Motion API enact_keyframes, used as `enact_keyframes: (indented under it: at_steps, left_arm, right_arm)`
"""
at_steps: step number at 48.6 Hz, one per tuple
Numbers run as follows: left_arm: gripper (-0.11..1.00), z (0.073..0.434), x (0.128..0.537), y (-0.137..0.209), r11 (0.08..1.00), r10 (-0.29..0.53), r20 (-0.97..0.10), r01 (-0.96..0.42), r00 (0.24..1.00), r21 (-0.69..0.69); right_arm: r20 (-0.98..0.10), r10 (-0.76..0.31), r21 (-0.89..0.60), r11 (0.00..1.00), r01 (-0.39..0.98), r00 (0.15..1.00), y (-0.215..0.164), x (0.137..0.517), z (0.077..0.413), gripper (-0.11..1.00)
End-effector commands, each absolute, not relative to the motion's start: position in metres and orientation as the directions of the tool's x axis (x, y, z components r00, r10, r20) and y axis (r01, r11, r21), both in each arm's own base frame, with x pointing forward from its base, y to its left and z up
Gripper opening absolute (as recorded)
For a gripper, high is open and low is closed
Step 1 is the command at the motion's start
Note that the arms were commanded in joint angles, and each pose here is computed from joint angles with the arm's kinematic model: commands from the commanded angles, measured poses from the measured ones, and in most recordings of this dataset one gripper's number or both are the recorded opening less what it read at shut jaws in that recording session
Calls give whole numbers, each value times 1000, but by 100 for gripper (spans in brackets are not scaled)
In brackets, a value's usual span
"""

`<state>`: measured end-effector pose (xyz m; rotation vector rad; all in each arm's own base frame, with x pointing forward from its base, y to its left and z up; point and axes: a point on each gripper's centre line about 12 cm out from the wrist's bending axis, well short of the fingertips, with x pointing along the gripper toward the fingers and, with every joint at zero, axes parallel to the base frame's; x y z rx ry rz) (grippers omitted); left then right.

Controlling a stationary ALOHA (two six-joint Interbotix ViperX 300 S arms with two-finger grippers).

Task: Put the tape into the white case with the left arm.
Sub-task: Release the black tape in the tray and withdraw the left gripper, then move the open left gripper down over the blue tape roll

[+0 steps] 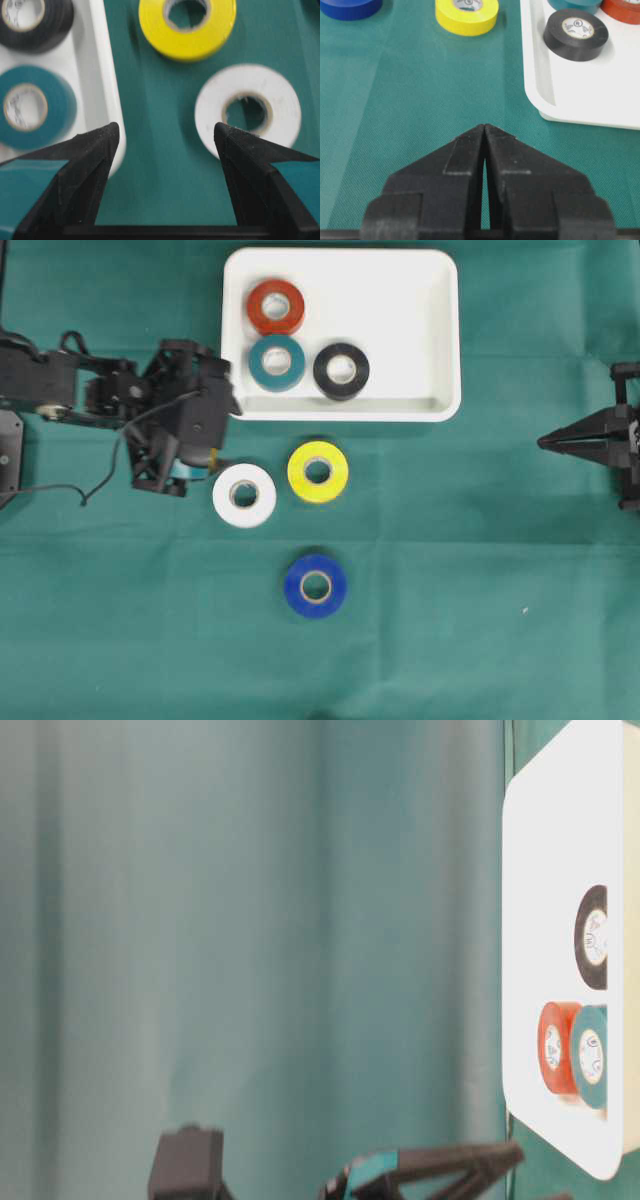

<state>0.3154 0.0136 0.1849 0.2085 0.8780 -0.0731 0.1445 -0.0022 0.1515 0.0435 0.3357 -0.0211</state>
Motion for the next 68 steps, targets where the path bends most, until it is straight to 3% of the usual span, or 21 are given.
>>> enact_keyframes:
  at_steps: [1,13,38,68]
  left_arm:
    - [76,195,308,12,979,20,-746,139,666,151]
    - [76,192,282,9,987,16,-743,108,669,119]
    - [76,185,238,-12,974,-41,-726,188,686,123]
    - [76,185,235,-14,973,-48,-722,196,690,123]
  right_arm:
    - [-317,-15,39,999,28,948,-2,147,156,-9]
    - [-317,-13,39,999,27,948,-2,147,156,-9]
    - [-315,-15,39,999,28,949,-2,147,156,-9]
    - [-315,-13,39,999,27,949,-2,147,156,-9]
